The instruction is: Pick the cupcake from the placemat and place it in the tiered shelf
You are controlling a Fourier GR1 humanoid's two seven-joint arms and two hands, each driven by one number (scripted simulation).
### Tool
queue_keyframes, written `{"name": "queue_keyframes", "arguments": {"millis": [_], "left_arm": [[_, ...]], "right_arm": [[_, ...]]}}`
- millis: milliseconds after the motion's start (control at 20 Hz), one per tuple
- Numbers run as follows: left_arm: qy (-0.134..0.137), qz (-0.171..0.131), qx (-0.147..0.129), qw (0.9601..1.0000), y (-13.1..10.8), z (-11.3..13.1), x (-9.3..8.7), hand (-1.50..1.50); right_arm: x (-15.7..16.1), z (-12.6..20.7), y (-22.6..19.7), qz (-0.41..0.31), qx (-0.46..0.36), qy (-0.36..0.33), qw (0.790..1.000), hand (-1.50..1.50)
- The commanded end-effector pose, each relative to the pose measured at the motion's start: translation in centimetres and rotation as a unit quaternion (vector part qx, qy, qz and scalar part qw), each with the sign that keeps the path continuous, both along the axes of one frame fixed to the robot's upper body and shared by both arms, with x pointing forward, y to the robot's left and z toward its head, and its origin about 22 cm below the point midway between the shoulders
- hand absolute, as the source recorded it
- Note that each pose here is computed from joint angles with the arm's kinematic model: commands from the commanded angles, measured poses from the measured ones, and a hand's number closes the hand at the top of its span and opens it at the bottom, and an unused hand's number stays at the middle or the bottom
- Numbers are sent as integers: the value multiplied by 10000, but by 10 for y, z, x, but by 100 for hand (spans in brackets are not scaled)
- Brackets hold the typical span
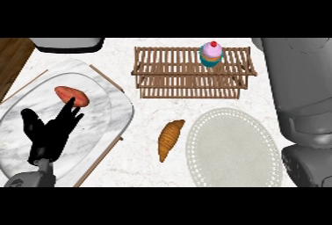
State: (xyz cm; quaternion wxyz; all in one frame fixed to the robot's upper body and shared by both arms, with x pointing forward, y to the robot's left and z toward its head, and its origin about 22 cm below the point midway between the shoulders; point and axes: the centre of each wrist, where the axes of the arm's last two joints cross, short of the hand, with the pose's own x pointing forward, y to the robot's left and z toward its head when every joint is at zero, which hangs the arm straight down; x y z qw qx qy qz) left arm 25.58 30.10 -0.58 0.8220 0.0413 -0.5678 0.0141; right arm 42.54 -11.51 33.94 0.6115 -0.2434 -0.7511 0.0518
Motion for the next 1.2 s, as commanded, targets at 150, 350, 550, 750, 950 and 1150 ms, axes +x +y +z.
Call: {"name": "queue_keyframes", "arguments": {"millis": [150, 350, 550, 750, 950, 1150], "left_arm": [[400, 83, -42, 9992, 6, -17, -10, 0], [540, 129, 5, 9985, 1, -28, -14, 0], [473, 154, -43, 9988, -3, -28, -12, 0], [496, 162, -75, 9986, -9, -27, -18, 0], [491, 151, -108, 9986, -2, -19, -19, 0], [469, 182, -37, 9987, 9, -12, 9, 0]], "right_arm": [[0, 17, -40, -679, 921, -545, 9919, -150], [-12, 31, -55, -1376, 819, -655, 9849, -150], [-20, 39, -112, -1925, 1309, -749, 9696, -150], [-38, 30, -153, -2026, 1606, -673, 9637, -150], [-70, 31, -208, -1822, 1560, -667, 9685, -150], [-84, 34, -230, -1647, 1654, -660, 9701, -150]]}}
